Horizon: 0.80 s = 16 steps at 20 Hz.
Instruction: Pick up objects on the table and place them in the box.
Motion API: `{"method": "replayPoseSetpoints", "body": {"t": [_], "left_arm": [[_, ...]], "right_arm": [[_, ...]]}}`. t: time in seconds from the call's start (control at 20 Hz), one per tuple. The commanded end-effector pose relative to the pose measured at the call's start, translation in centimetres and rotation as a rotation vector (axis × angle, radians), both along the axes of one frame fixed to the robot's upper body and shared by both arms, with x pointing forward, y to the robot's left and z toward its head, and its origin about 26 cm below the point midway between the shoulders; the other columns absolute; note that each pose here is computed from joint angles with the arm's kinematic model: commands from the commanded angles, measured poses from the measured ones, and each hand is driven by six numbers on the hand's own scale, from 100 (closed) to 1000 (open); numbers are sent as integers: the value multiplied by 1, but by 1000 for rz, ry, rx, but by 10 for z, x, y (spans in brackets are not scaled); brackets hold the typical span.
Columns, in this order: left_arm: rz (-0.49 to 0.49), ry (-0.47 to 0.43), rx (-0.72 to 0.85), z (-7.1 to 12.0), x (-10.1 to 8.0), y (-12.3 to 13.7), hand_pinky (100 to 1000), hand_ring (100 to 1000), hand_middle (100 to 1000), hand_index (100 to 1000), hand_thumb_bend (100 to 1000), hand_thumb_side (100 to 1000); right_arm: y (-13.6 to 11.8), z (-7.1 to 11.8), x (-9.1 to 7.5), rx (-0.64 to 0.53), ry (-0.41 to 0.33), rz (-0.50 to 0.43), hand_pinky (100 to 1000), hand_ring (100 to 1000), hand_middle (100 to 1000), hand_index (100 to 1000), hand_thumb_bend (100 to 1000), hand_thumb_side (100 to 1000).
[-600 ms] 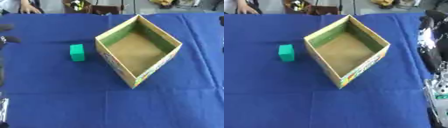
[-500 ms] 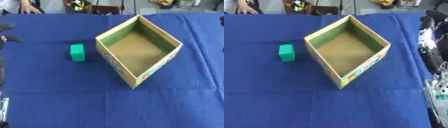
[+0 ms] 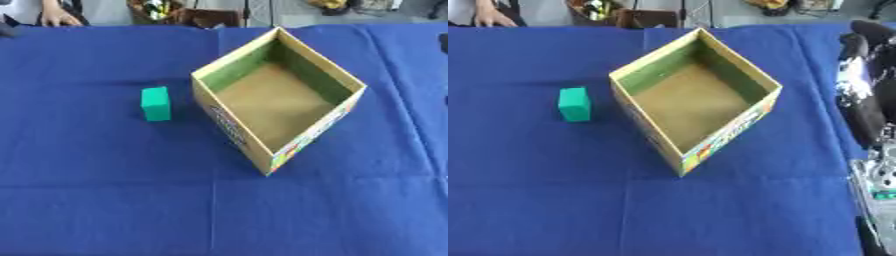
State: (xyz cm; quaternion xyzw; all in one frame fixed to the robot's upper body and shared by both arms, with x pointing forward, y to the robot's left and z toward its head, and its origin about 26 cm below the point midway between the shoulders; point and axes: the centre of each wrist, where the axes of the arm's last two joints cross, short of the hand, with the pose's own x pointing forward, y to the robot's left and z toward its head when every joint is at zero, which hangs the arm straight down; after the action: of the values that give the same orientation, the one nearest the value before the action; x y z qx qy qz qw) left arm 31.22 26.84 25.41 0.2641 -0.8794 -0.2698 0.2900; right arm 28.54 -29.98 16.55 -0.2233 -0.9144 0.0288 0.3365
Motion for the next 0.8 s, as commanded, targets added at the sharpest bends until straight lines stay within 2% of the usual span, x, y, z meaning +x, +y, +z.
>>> {"method": "replayPoseSetpoints", "body": {"t": [0.05,0.4,0.8], "left_arm": [[66,24,176,18,5,1,571,756,799,935,100,1000],[48,213,542,35,36,-6,646,802,835,1000,100,1000],[-11,434,788,48,79,-18,711,846,867,1000,100,1000]], "right_arm": [[1,7,-2,-17,-19,13,768,731,599,749,100,594],[2,5,-2,-20,-5,18,770,732,598,749,100,595],[3,4,-3,-22,13,29,771,732,597,749,100,595]]}}
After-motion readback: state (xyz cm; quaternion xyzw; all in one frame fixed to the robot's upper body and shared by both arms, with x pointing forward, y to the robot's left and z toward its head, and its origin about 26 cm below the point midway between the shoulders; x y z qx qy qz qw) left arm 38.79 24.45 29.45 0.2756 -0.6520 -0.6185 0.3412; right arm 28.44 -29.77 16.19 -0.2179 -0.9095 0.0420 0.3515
